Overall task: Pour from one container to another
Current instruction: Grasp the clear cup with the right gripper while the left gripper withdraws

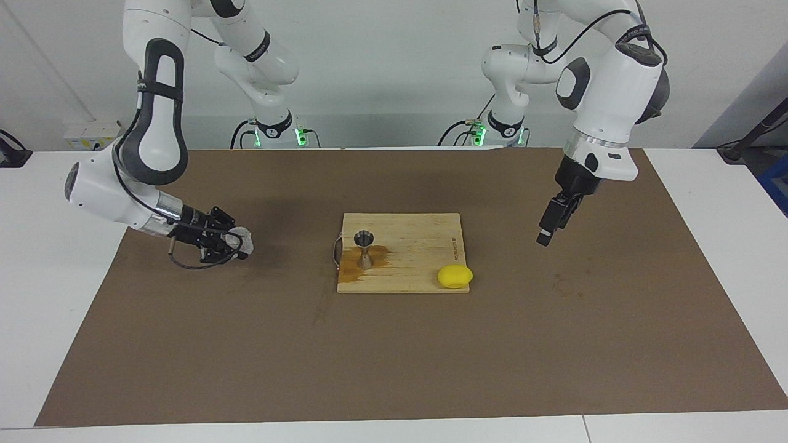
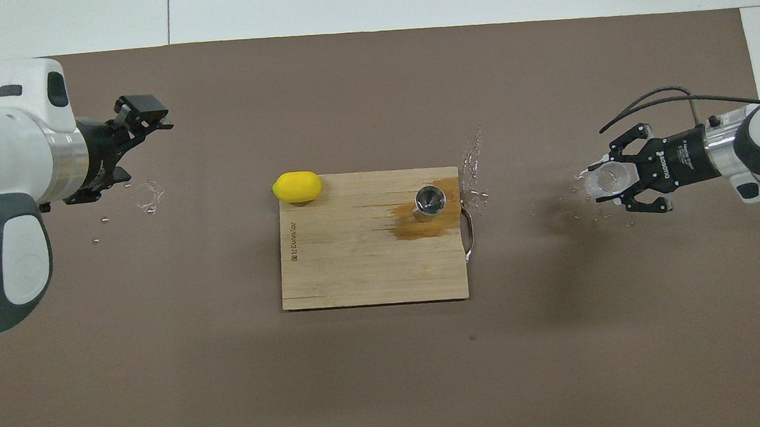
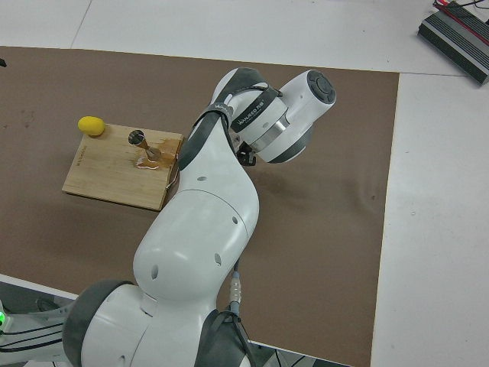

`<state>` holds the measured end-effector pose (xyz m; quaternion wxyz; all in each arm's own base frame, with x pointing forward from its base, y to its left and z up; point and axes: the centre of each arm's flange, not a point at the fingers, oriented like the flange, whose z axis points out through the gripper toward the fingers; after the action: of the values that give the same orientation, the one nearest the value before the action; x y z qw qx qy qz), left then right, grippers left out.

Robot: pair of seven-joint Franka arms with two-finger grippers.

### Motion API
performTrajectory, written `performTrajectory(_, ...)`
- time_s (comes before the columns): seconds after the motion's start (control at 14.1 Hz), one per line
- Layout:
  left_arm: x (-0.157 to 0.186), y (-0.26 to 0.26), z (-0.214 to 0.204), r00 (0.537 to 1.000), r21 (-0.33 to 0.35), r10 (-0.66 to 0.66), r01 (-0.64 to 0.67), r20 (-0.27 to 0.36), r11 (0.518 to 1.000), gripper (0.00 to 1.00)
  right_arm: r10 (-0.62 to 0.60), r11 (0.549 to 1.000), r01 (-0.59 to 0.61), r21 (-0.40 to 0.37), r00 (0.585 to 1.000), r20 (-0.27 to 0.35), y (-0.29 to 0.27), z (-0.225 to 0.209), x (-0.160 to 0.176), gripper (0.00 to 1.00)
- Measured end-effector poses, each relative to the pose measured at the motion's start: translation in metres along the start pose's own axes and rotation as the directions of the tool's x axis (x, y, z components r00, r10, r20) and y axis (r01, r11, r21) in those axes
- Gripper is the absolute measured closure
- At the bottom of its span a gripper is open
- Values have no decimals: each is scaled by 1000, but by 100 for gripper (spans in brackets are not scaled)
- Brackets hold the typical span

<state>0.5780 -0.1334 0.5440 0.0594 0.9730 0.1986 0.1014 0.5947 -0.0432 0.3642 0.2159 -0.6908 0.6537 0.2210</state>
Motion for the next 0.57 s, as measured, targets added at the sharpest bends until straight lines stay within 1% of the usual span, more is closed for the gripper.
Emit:
performTrajectory(0.07, -4, -5, -4, 989, 32, 139, -141, 49, 990, 0, 20, 1000, -20, 12, 1000, -12, -5, 3, -14, 49)
performTrajectory(0.14, -6, -11, -11, 958, 44, 269, -275, 102, 960, 0, 41, 999, -40, 28, 999, -24, -12, 7, -30, 49)
performTrajectory(0.21, -6, -19, -21, 922, 46, 357, -367, 149, 929, 0, 63, 997, -61, 48, 997, -34, -19, 11, -49, 49)
performTrajectory(0.28, -6, -27, -35, 892, 44, 410, -425, 190, 904, 0, 83, 995, -81, 64, 996, -39, -26, 17, -71, 49)
performTrajectory(0.35, -5, -36, -50, 873, 42, 435, -454, 220, 890, 0, 99, 993, -96, 74, 994, -42, -31, 23, -93, 49)
performTrajectory(0.43, -3, -45, -63, 866, 44, 438, -461, 239, 886, 0, 107, 991, -103, 83, 993, -51, -34, 27, -111, 49)
performTrajectory(0.57, 0, -62, -87, 863, 49, 421, -451, 280, 891, 0, 116, 989, -107, 98, 989, -90, -38, 37, -138, 49)
